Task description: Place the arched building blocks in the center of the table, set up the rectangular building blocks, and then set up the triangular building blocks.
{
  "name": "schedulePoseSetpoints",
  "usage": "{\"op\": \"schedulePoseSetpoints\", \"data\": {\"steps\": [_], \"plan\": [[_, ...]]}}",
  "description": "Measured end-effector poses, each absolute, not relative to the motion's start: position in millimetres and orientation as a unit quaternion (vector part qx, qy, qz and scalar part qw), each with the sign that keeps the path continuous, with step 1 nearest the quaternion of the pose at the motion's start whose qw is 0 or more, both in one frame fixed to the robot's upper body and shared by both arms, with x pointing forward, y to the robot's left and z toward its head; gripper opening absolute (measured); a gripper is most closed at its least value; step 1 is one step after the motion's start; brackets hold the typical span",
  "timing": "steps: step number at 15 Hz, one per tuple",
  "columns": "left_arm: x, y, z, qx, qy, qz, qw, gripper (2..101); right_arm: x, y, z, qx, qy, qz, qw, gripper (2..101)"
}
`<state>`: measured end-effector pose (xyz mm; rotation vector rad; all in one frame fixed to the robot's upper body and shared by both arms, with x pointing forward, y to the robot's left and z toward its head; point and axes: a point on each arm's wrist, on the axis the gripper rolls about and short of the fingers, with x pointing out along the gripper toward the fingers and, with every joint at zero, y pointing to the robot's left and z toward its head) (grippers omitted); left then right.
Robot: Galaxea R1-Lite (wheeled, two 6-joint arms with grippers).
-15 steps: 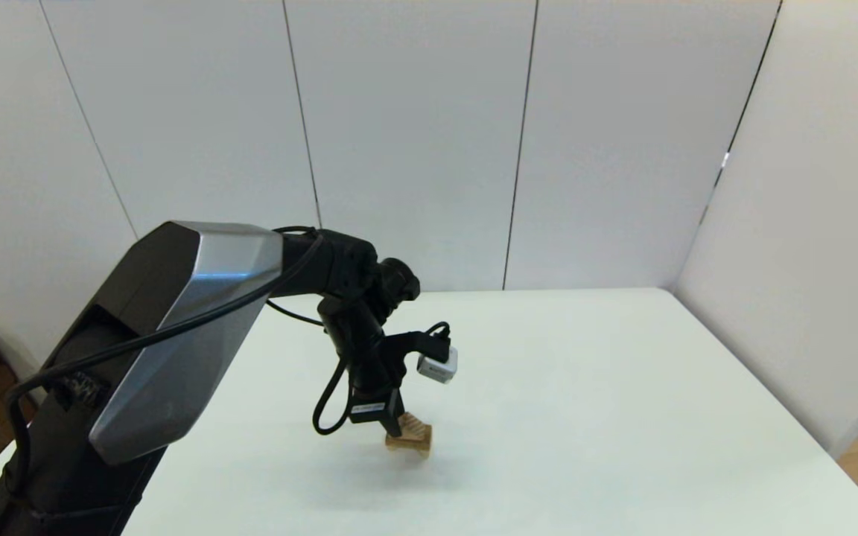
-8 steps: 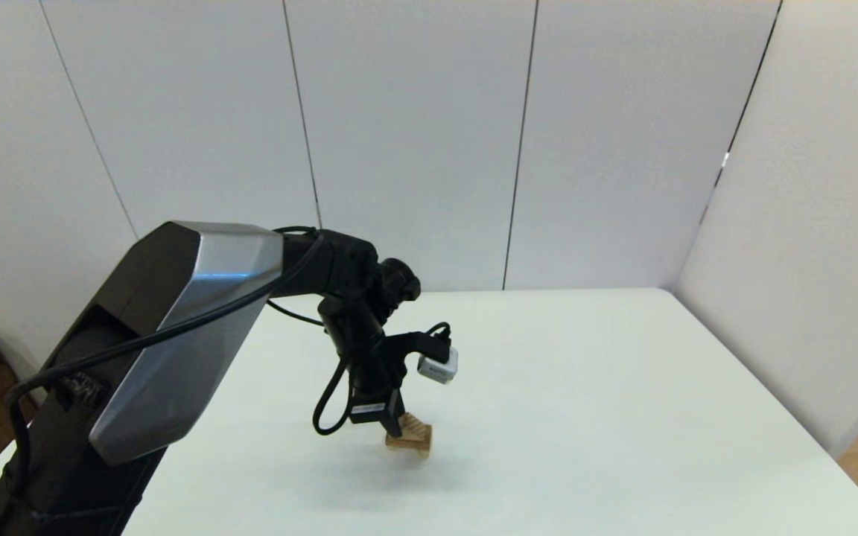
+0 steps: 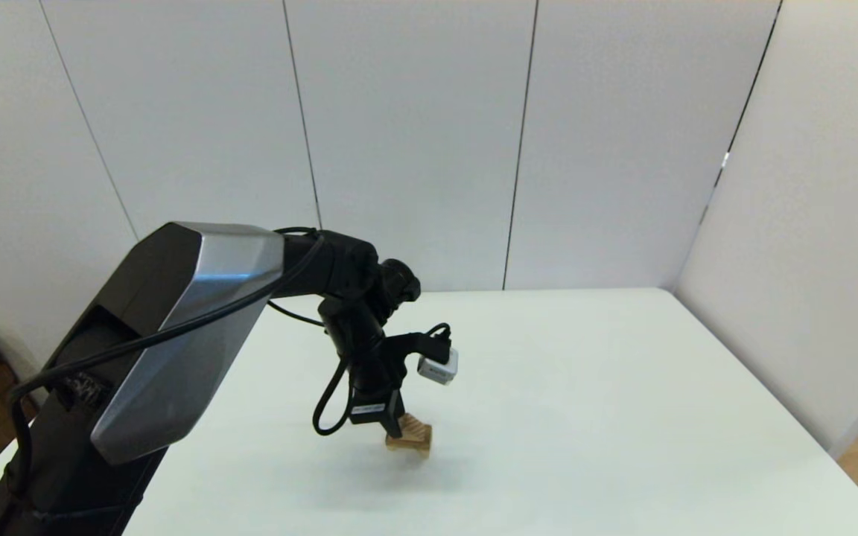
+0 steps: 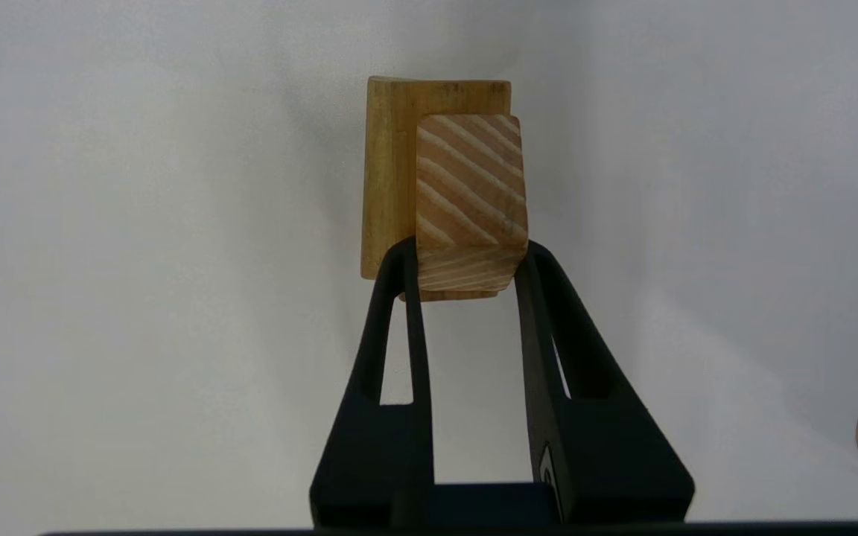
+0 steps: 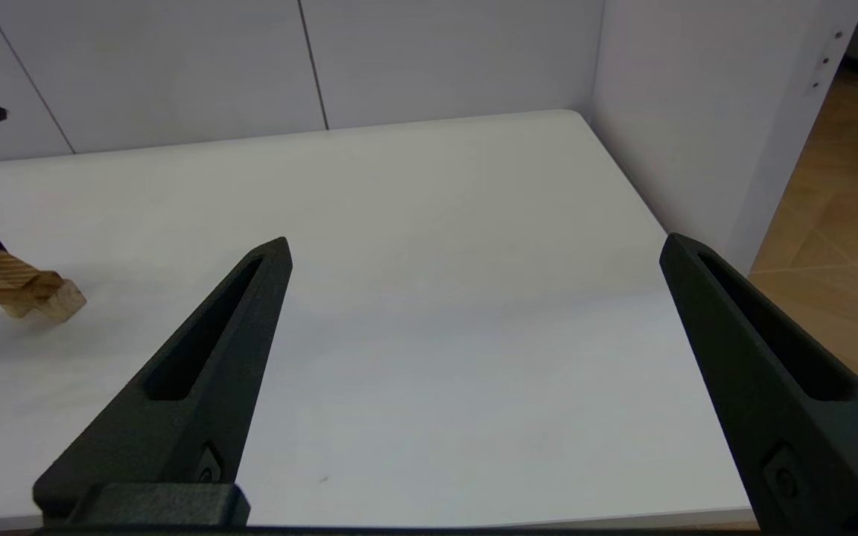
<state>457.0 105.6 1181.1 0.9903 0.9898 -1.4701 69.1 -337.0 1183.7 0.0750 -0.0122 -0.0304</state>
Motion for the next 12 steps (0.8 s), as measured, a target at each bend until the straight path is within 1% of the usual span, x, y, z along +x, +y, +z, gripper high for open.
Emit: {"op": "schedulePoseSetpoints", "data": {"steps": [3, 4, 6, 9, 10, 12], "plan": [[456.9, 105.6, 1181.3, 0.413, 0.415, -0.615, 0.528, 44.3, 69.1, -337.0, 1183.7, 0.038, -0.006, -0.015, 0.999, 98.0], [456.9, 105.6, 1181.4, 0.413, 0.415, -0.615, 0.529, 51.1, 69.1, -337.0, 1183.7, 0.037, -0.006, -0.015, 0.999, 98.0], [457.0, 105.5, 1181.6, 0.412, 0.415, -0.614, 0.530, 61.6, 69.1, -337.0, 1183.7, 0.037, -0.006, -0.015, 0.999, 98.0], [457.9, 105.5, 1184.2, 0.411, 0.410, -0.612, 0.537, 73.3, 69.1, -337.0, 1183.7, 0.038, -0.006, -0.015, 0.999, 98.0], [459.1, 106.5, 1188.9, 0.411, 0.404, -0.608, 0.546, 76.2, 69.1, -337.0, 1183.7, 0.037, -0.006, -0.015, 0.999, 98.0], [463.1, 115.0, 1206.7, 0.405, 0.393, -0.590, 0.578, 80.9, 69.1, -337.0, 1183.7, 0.037, -0.006, -0.015, 0.999, 98.0]]}}
